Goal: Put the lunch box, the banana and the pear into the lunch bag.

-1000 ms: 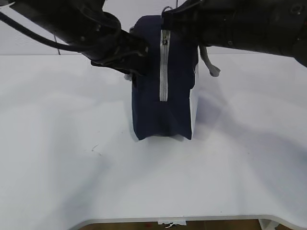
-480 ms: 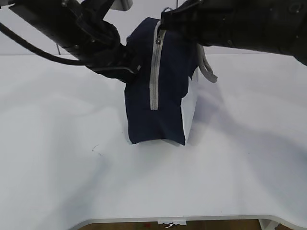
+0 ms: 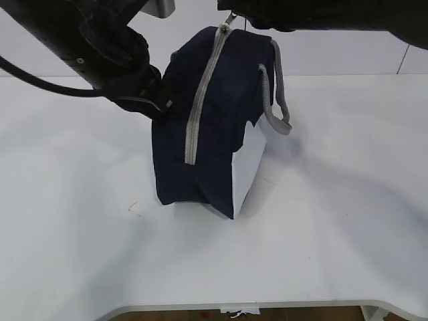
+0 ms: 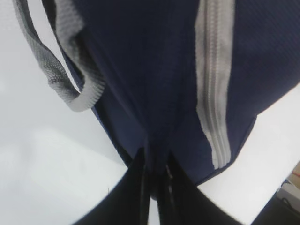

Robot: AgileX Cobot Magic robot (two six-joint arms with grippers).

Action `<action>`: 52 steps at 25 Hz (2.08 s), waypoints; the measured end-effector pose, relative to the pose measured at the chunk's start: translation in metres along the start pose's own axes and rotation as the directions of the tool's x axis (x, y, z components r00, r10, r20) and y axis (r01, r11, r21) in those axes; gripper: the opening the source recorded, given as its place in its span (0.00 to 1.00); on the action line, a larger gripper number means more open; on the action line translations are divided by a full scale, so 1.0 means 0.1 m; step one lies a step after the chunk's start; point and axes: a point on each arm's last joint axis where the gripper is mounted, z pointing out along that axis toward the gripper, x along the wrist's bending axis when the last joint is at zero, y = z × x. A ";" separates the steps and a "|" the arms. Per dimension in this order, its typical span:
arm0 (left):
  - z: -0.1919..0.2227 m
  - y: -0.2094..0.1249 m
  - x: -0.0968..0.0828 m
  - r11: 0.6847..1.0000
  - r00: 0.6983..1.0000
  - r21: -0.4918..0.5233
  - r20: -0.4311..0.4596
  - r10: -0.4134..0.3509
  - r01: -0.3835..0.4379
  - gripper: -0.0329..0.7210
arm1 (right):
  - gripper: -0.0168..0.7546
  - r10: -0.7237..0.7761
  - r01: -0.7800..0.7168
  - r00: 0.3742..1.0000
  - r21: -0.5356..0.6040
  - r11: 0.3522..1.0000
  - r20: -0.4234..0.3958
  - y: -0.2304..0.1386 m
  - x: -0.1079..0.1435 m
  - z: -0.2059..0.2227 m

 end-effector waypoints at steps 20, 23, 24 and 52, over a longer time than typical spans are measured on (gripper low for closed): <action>-0.15 -0.09 -0.03 0.996 1.000 0.081 0.006 0.025 -0.026 0.04 | 0.02 0.012 -0.024 0.987 0.070 0.997 0.163 0.00 -0.29 0.67; -0.15 -0.10 -0.03 0.995 1.000 0.094 0.010 0.025 -0.026 0.04 | 0.02 0.012 -0.027 0.984 0.080 0.996 0.179 -0.03 -0.32 0.81; -0.15 -0.10 -0.03 0.995 1.000 0.096 0.011 0.025 -0.026 0.04 | 0.02 0.012 -0.028 0.982 0.083 0.996 0.188 -0.03 -0.34 0.84; -0.70 0.34 0.08 0.980 0.985 -0.102 0.000 -0.170 0.169 0.56 | 0.02 0.062 -0.101 0.966 0.146 0.984 0.250 -0.11 -0.41 0.99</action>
